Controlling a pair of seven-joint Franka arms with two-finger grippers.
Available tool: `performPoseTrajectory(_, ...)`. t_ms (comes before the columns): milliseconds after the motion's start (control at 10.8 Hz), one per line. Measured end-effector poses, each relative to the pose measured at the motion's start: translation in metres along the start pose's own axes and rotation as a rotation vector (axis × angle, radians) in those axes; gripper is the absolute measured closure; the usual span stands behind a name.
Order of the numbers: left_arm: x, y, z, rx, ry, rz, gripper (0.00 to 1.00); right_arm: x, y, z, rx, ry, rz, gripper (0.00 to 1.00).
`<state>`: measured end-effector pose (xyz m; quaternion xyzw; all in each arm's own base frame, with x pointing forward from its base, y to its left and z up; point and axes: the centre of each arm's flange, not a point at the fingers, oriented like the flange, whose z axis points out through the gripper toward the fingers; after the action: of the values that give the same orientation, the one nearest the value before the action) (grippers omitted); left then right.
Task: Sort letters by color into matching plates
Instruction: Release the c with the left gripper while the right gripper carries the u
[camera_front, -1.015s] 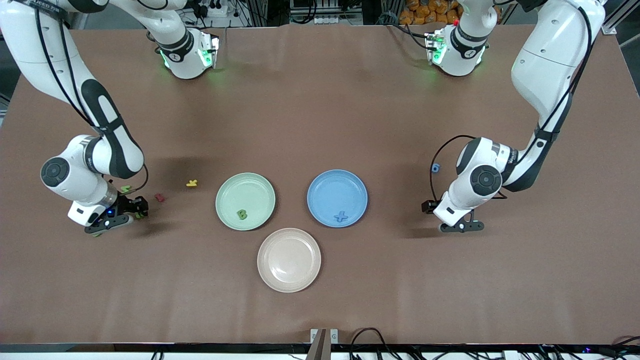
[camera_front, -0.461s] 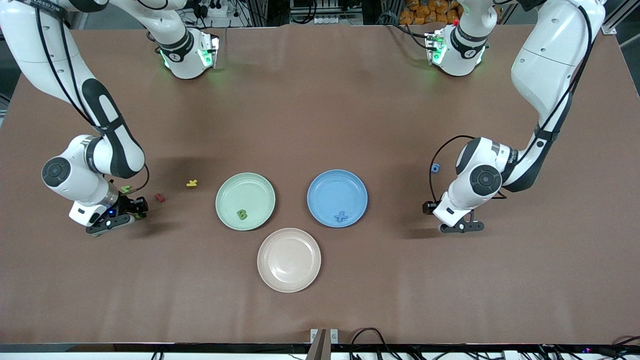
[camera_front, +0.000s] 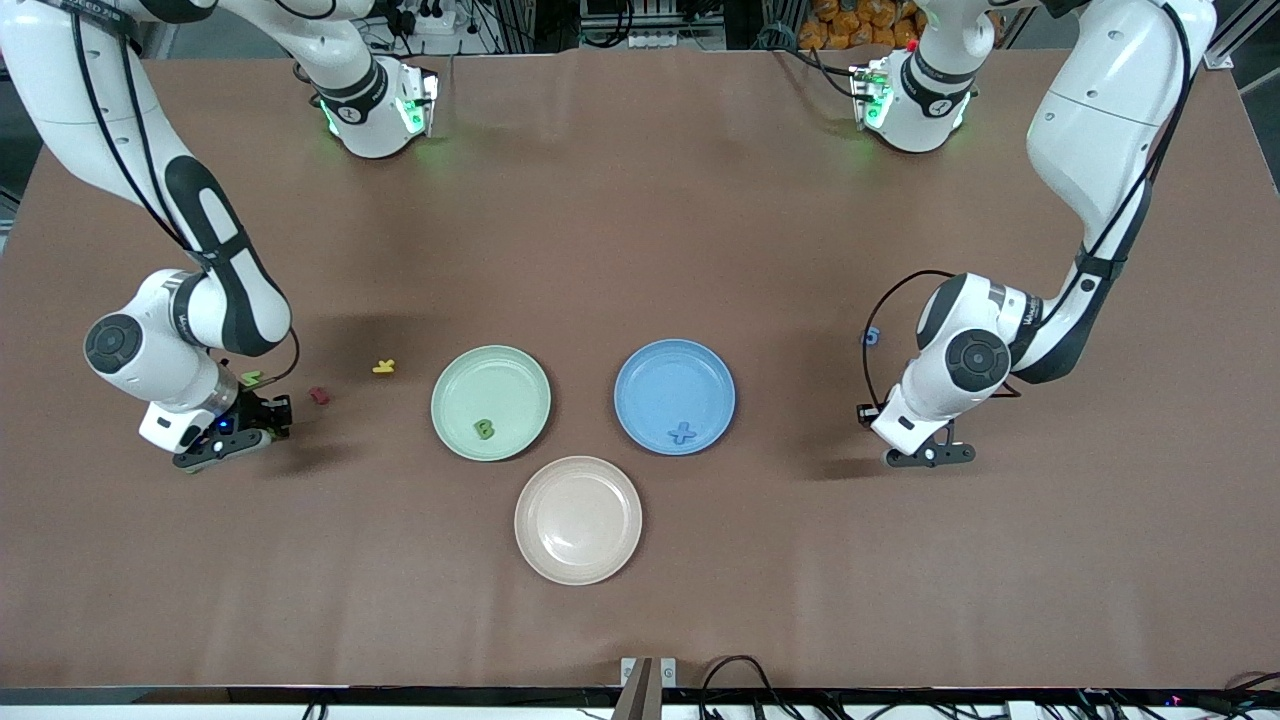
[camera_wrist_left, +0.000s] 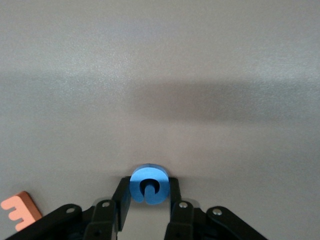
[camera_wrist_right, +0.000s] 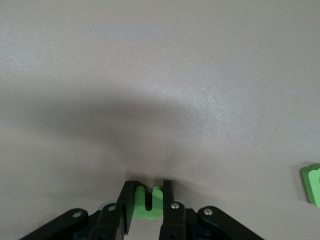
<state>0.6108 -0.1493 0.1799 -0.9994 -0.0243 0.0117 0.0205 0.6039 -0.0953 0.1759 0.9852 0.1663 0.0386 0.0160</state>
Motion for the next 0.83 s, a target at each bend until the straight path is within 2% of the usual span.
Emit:
performPoseTrajectory(277, 0.007, 0.014, -0.013, -0.020, 0.030, -0.016, 0.64, 0.000, 0.000, 0.000, -0.001, -0.001, -0.003, 0.73)
performPoseTrajectory(553, 0.010, 0.056, -0.041, -0.069, 0.073, -0.061, 0.64, 0.000, -0.001, 0.000, -0.002, 0.000, -0.003, 0.73)
performPoseTrajectory(830, -0.003, 0.104, -0.053, -0.088, 0.089, -0.072, 0.64, 0.005, 0.001, -0.011, -0.005, 0.012, 0.002, 0.73)
